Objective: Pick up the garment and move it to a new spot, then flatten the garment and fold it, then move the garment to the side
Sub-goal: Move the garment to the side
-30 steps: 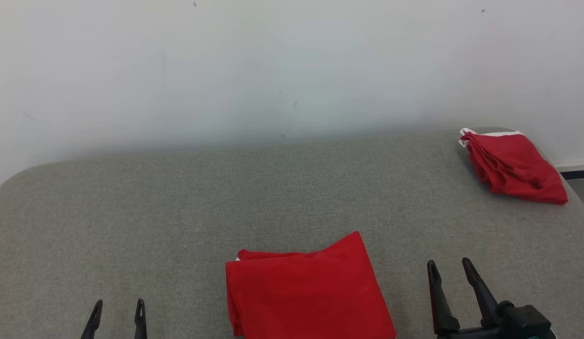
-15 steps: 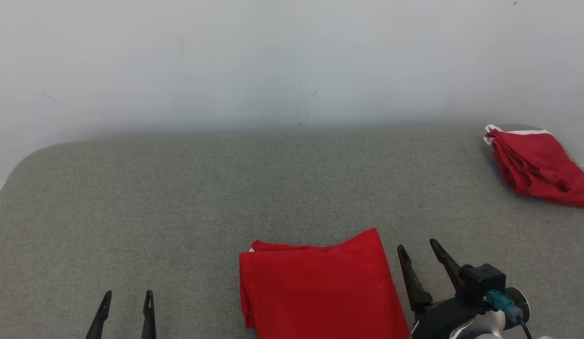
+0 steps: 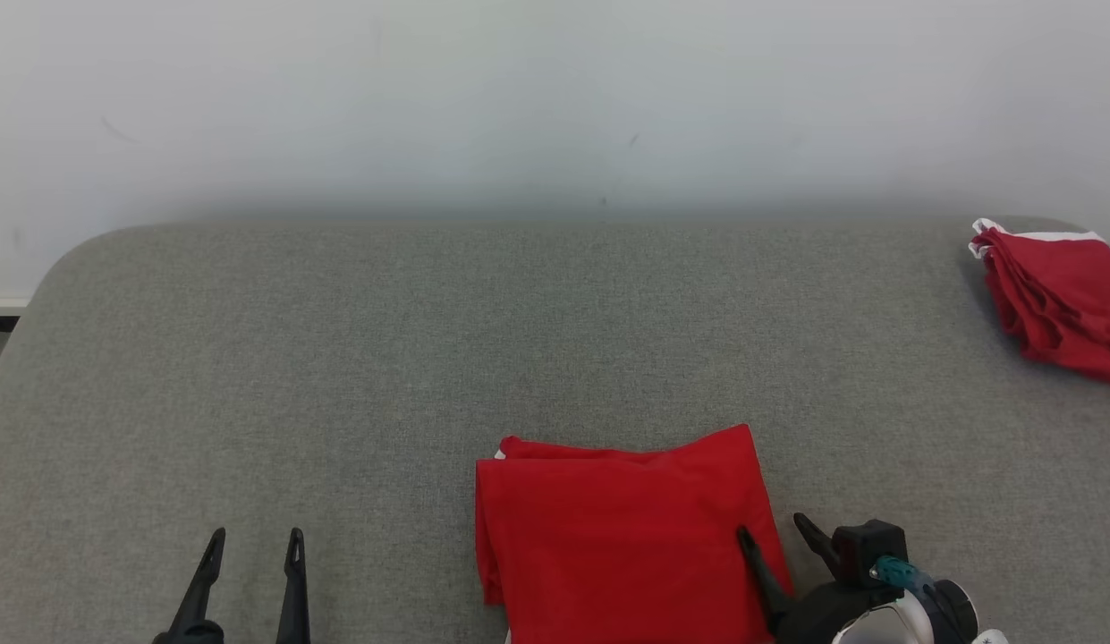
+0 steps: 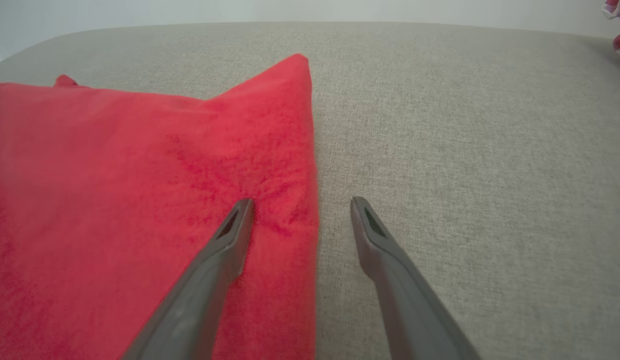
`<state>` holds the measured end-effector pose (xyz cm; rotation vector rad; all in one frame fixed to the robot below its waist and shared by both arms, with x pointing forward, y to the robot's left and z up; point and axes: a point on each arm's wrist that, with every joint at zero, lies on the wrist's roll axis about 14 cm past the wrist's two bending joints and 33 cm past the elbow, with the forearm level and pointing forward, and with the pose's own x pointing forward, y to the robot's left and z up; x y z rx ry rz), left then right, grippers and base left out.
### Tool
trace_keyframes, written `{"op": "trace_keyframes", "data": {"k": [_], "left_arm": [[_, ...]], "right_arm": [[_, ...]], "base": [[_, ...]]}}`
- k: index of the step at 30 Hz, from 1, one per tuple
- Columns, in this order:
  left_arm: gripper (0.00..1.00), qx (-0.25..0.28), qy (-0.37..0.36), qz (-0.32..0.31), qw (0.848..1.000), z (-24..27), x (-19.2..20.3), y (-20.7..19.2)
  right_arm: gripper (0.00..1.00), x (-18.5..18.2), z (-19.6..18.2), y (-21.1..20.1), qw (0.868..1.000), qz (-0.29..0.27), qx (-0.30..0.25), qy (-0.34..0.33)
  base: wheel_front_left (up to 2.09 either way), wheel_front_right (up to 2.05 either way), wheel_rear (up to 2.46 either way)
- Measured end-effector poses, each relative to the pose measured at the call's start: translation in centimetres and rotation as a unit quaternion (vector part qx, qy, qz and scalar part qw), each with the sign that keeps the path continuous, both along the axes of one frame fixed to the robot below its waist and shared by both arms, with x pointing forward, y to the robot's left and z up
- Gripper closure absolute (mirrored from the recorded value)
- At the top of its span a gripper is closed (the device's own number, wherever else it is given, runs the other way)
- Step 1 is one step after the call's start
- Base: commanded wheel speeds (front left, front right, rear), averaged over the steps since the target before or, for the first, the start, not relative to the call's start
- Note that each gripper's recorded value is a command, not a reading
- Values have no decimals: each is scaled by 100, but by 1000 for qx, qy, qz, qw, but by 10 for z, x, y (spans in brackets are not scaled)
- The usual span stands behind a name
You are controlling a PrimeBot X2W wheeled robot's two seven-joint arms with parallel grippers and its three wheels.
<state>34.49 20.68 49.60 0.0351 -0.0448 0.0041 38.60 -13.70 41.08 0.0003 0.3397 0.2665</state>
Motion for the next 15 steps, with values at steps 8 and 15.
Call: {"op": "trace_keyframes", "data": {"k": [8, 15], "left_arm": [[0, 1, 3, 3, 1000, -1, 6, 3], [0, -1, 4, 6, 1000, -2, 5, 4]], "right_arm": [[0, 5, -23, 8, 999, 10, -5, 51], [100, 10, -24, 15, 998, 20, 2, 62]], "base": [[0, 0, 0], [0, 0, 0]]}}
